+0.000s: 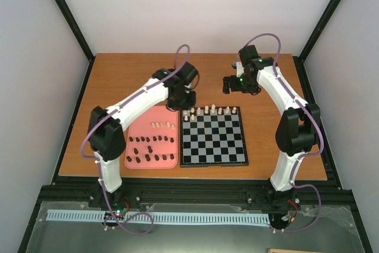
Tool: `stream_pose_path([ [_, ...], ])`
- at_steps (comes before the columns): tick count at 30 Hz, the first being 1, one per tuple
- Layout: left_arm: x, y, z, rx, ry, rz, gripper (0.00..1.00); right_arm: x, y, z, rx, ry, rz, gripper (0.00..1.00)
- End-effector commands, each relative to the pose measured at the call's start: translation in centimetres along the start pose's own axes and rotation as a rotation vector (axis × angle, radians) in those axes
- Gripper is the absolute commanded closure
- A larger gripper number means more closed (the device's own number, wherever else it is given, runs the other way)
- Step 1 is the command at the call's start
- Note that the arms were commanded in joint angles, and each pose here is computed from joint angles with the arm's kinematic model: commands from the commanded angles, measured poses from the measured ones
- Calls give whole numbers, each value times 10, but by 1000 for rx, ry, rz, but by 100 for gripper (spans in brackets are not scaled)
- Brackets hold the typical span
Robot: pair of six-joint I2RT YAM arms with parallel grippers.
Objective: Set up the chess pieces on the board
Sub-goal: Place the chess piece on the chessboard.
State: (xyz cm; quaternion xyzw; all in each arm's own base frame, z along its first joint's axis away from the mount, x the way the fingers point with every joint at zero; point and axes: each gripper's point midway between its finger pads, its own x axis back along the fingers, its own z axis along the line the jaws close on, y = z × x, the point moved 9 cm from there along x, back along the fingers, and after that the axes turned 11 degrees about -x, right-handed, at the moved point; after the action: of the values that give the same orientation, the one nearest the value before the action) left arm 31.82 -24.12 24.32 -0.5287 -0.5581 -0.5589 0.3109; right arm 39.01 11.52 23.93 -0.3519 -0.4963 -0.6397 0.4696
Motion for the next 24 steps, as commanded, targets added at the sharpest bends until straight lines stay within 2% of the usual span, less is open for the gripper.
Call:
stream_pose_path([
  [1, -8, -3, -31, -98, 1, 67, 93, 4, 6, -2, -6, -12, -18, 0],
  [8, -41, 1, -60, -171, 26, 104, 93, 2, 5, -3, -7, -13, -15, 0],
  [24, -87, 9, -61, -196, 88, 133, 93, -1, 5, -3, -5, -11, -11, 0],
])
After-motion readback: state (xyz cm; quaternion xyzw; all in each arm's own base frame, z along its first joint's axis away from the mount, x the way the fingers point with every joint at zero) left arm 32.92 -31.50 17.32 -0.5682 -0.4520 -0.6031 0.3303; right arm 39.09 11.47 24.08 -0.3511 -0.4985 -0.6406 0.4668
